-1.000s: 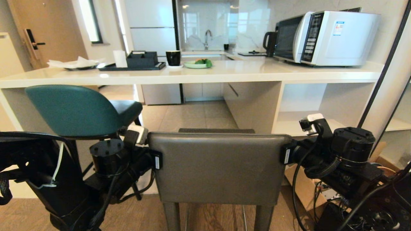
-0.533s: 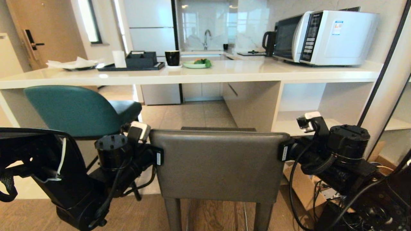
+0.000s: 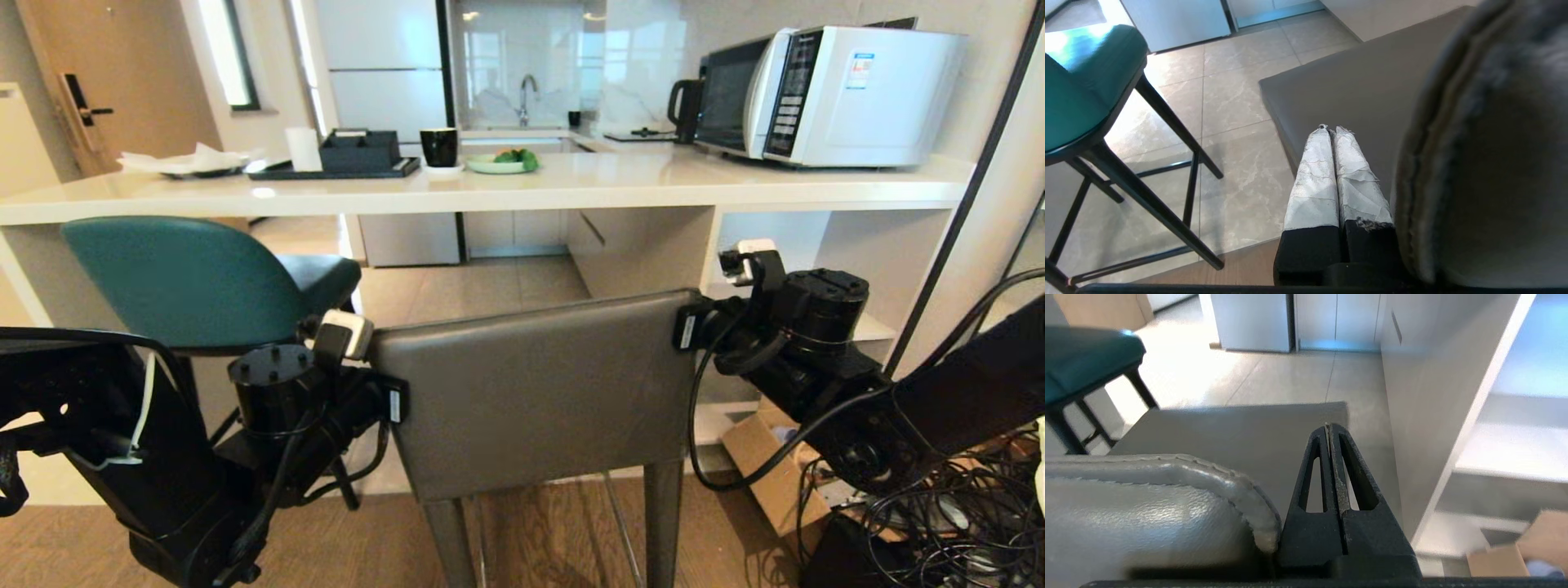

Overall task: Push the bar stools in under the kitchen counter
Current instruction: Push the gray chair back under the dining table

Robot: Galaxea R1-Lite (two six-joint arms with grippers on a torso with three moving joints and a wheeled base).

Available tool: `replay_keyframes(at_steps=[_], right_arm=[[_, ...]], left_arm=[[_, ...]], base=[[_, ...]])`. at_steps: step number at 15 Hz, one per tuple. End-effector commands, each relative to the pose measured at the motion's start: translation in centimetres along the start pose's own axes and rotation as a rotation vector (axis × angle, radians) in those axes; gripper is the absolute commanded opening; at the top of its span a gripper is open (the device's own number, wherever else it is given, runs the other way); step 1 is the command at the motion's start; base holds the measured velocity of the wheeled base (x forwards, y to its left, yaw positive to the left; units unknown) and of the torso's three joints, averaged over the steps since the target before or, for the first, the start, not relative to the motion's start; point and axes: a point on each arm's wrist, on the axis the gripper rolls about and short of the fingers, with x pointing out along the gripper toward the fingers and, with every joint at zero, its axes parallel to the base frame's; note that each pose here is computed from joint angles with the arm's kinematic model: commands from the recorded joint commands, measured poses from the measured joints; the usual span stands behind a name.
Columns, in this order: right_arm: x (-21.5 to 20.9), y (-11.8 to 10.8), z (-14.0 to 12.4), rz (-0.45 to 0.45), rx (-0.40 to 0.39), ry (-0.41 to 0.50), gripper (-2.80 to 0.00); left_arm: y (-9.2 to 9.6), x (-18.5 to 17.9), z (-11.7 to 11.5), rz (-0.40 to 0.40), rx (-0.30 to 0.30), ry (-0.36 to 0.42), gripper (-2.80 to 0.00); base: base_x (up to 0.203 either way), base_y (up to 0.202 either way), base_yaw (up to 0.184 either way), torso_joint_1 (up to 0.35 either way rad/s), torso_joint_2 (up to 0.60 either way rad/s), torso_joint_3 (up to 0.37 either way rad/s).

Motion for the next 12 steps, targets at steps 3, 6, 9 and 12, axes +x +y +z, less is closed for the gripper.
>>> replay_keyframes(at_steps=[3, 6, 9, 12], right_arm=[[1.3, 0.1, -2.4, 0.005, -0.002, 0.054, -2.8], [1.2, -1.1, -3.8, -0.025, -0.002, 0.091, -2.8], [1.2, -1.7, -4.5, -0.041, -0.002, 0.088, -2.8], [1.1, -1.7, -4.9, -0.04, -0.005, 0.1, -2.8]], left_arm=[[-0.2, 0.7, 0.5, -0.005, -0.002, -0.033, -2.8], [-0.4, 1.5, 0.8, -0.008, -0.002, -0.042, -2.8], [-0.1, 2.8, 1.9, 0.004, -0.003, -0.057, -2.8], [0.8, 4.5, 2.9, 0.029, 0.012, -0.067, -2.8]], base=[[0.0, 0.0, 0.0, 0.0, 0.0, 0.0], [0.0, 0.0, 0.0, 0.0, 0.0, 0.0], [0.0, 0.0, 0.0, 0.0, 0.0, 0.0], [0.0, 0.0, 0.0, 0.0, 0.0, 0.0]])
